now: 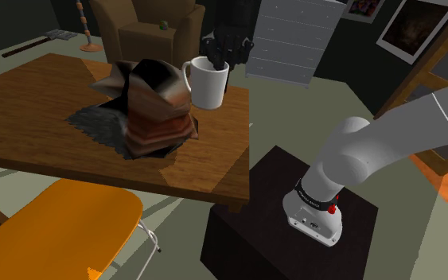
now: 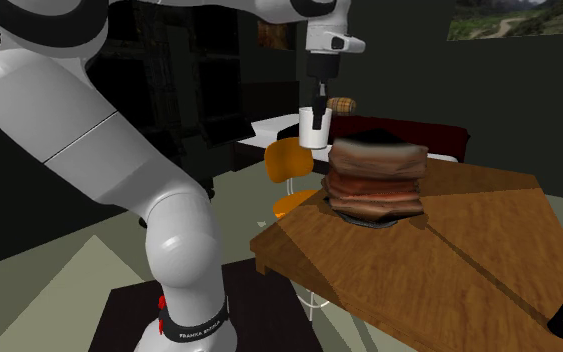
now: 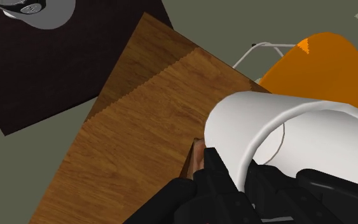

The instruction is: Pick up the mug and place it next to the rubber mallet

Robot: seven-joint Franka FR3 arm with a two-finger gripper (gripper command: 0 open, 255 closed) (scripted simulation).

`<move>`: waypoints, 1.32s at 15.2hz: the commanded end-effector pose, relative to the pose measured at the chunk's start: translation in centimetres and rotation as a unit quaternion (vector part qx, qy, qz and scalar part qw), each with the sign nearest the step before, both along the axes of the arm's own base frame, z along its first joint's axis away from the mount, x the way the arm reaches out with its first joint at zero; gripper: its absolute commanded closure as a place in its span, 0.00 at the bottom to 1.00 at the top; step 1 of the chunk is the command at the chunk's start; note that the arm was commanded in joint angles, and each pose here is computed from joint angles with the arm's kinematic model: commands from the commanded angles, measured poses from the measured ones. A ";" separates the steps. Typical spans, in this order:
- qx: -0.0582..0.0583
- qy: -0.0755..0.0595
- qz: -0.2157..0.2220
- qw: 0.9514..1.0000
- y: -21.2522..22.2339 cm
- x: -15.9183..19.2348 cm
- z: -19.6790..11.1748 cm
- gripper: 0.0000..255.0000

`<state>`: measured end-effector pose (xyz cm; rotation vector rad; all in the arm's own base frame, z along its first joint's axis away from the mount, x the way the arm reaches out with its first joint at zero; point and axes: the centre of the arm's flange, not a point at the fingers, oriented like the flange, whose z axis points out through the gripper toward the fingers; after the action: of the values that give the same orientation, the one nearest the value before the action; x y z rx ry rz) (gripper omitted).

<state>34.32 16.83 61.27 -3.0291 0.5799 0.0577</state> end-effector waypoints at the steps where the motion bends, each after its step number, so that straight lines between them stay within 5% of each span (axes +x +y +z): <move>1: 0.000 0.000 0.000 1.000 0.0 0.0 1.1 1.00; 20: 0.000 0.000 0.000 1.000 0.0 0.0 10.7 1.00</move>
<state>34.21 16.90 71.62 -3.0292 0.5800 0.0575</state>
